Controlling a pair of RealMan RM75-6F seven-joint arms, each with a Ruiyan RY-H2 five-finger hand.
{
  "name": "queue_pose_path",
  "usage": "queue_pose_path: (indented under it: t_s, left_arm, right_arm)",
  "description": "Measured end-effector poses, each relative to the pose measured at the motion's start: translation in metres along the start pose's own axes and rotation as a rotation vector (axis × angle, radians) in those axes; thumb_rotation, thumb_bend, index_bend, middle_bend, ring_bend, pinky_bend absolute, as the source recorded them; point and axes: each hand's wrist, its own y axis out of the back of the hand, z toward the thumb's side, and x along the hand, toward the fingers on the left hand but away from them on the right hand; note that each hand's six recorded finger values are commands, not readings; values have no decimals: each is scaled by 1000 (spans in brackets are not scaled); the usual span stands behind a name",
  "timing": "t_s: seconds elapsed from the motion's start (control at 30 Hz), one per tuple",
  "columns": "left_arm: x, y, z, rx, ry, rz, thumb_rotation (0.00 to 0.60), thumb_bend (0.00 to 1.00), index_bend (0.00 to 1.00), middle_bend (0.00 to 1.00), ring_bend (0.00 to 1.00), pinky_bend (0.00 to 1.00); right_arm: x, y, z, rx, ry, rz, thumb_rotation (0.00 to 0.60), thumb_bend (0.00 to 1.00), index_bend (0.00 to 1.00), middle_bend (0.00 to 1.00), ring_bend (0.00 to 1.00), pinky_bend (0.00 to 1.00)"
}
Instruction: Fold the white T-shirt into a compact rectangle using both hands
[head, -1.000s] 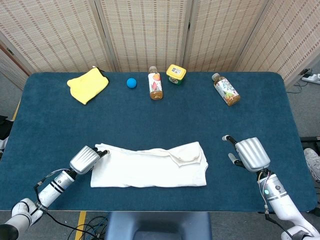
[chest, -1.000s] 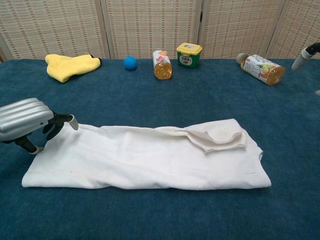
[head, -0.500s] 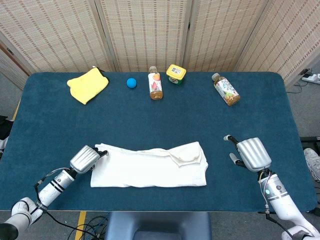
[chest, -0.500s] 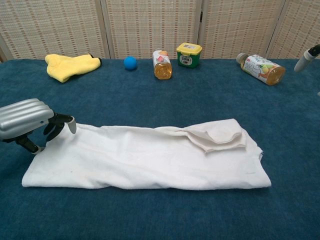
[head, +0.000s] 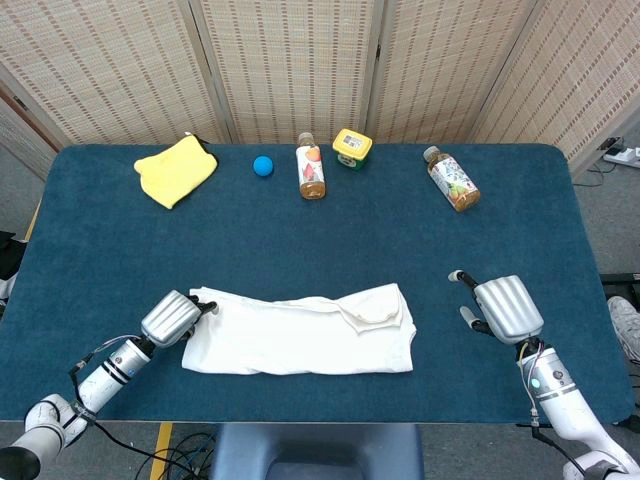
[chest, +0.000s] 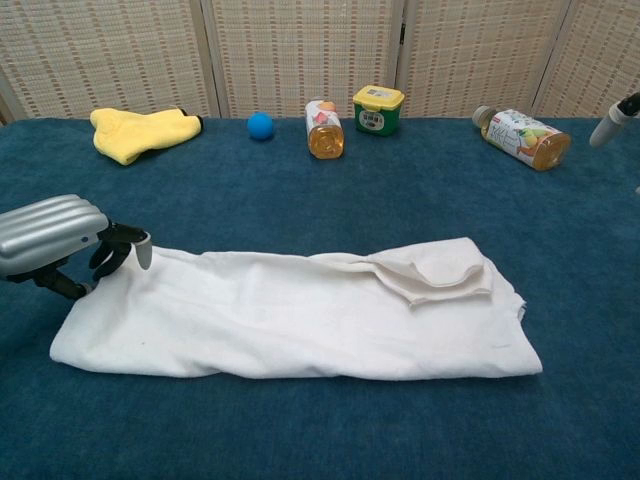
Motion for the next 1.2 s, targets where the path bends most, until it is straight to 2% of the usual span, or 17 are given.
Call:
queue_pose_path:
  t_s: [0.13, 0.33, 0.7, 1.03, 1.2]
  left_arm:
    - [0, 2, 0, -5, 4, 18, 600, 397, 528, 765, 693, 866]
    - [-1, 4, -1, 35, 3, 32, 600, 397, 530, 809, 717, 874]
    - [-2, 0, 1, 100, -11, 5, 600, 398, 612, 892, 792, 906]
    - [1, 0, 5, 103, -19, -1, 600, 539, 679, 899, 798, 908]
    - [0, 2, 5, 89, -12, 2, 600, 551, 688, 899, 798, 908]
  right_arm:
    - [0, -1, 0, -1, 0, 1, 600, 343, 291, 914, 948, 1000]
    - [-1, -2, 0, -1, 2, 6, 600, 342, 291, 915, 948, 1000]
    - [-1, -1, -1, -5, -1, 1, 600, 342, 296, 915, 948, 1000]
    - [0, 0, -3, -14, -5, -3, 600, 341, 297, 915, 948, 1000]
    - [1, 0, -4, -18, -4, -5, 600, 342, 298, 915, 948, 1000]
